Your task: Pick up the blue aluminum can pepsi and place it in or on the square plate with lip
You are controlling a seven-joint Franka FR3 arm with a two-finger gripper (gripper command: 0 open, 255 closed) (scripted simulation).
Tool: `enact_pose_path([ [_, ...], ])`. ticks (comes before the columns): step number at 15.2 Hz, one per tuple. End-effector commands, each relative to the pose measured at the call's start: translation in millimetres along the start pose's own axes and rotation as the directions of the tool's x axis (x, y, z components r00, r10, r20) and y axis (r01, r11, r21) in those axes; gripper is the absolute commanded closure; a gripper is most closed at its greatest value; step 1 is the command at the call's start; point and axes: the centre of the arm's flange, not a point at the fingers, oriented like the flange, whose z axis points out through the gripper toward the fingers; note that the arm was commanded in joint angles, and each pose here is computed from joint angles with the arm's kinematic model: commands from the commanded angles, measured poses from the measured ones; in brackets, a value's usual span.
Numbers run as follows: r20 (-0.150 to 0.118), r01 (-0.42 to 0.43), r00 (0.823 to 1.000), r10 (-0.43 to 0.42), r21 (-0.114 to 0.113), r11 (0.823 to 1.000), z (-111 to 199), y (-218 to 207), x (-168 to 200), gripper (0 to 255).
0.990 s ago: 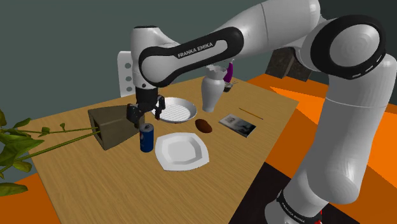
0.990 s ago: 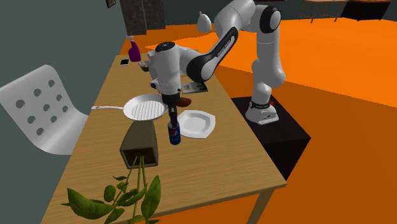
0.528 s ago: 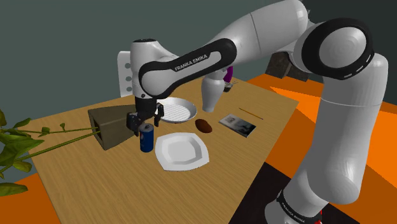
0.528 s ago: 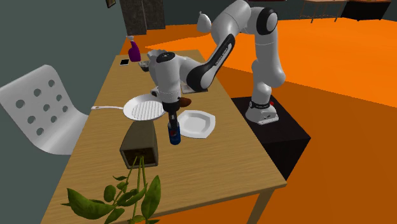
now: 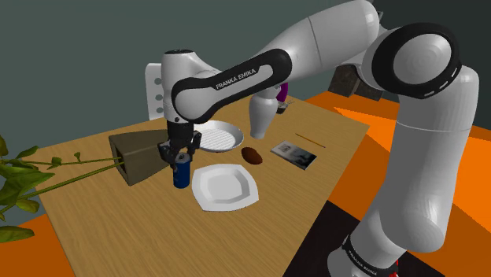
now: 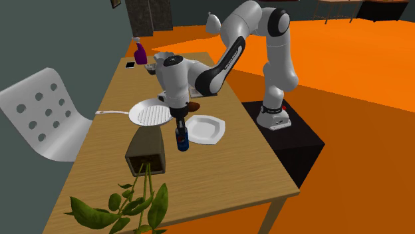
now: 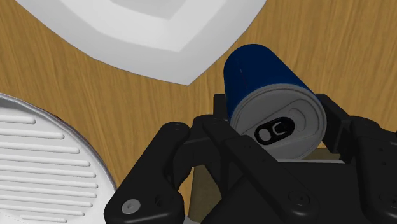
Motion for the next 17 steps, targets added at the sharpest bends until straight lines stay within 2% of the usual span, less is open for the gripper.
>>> enact_pose_path([
  [1,0.0,0.0,1.0,0.0,0.0,1.0,0,0,0,255],
  [9,0.0,0.0,1.0,0.0,0.0,1.0,0,0,0,255],
  [17,0.0,0.0,1.0,0.0,0.0,1.0,-42,0,0,255],
])
